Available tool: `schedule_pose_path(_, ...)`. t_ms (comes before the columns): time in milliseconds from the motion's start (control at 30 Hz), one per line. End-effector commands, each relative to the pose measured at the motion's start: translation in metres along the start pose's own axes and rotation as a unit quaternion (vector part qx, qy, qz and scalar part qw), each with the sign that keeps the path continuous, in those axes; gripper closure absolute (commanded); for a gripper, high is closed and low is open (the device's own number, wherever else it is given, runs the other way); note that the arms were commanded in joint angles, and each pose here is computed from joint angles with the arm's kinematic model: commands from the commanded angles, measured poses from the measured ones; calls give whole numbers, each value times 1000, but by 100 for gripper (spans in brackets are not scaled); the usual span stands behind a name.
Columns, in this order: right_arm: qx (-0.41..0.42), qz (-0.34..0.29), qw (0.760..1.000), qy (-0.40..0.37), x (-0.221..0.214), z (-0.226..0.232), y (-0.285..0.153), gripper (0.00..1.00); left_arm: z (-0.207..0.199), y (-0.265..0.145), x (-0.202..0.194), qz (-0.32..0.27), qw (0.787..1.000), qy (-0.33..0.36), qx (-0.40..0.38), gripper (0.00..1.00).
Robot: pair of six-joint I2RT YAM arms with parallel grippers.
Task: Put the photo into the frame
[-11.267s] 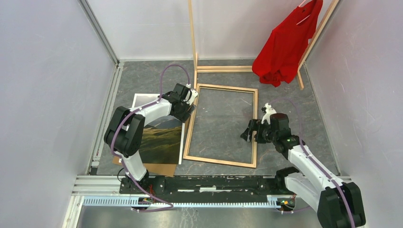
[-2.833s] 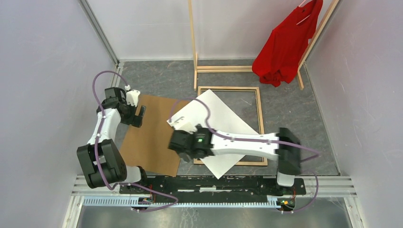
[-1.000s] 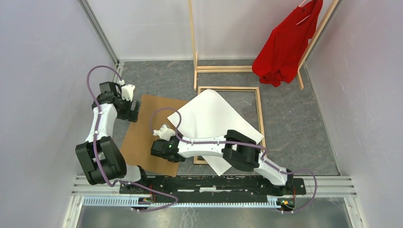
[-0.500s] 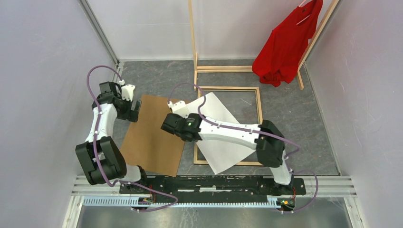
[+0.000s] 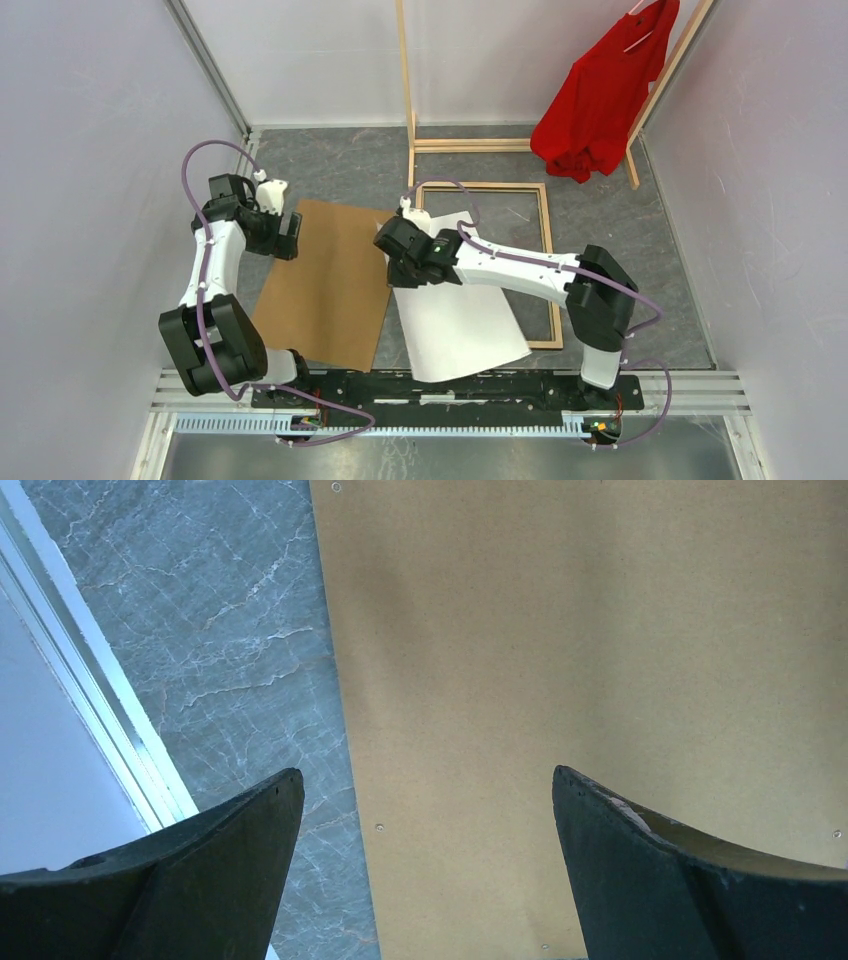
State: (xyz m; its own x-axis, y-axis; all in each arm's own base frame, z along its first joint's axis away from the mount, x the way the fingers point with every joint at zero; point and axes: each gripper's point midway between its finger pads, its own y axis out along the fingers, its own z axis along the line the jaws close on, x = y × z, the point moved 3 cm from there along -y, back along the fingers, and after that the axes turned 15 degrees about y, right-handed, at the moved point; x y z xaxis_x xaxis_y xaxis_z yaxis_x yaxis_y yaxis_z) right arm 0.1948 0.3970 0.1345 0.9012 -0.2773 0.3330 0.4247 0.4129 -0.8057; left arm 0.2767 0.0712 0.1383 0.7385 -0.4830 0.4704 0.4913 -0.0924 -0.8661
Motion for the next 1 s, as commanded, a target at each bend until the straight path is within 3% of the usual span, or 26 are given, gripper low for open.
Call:
schedule_pose_path(0,35,-76,992,94,34,45,-8,100,-4,-6,4,-15,1000,-2,-5,0)
schedule_pose_path(133,50,-168,967,182,62,39,-14,100,-4,-5,1,-8,1000,3,-2,0)
schedule_pose_path(267,42,-225,956,182,85,42,-16,100,-3,-5,-1,-6,1000,6,2,0)
schedule_pose_path(533,-11,-202,976,78,104,21,12,100,-2,-1,-1,-2,1000,5,1,0)
schedule_pose_path(967,-60,-230,971,24,128,-20,-3,100,-1,3,-3,2,1000,0,0,0)
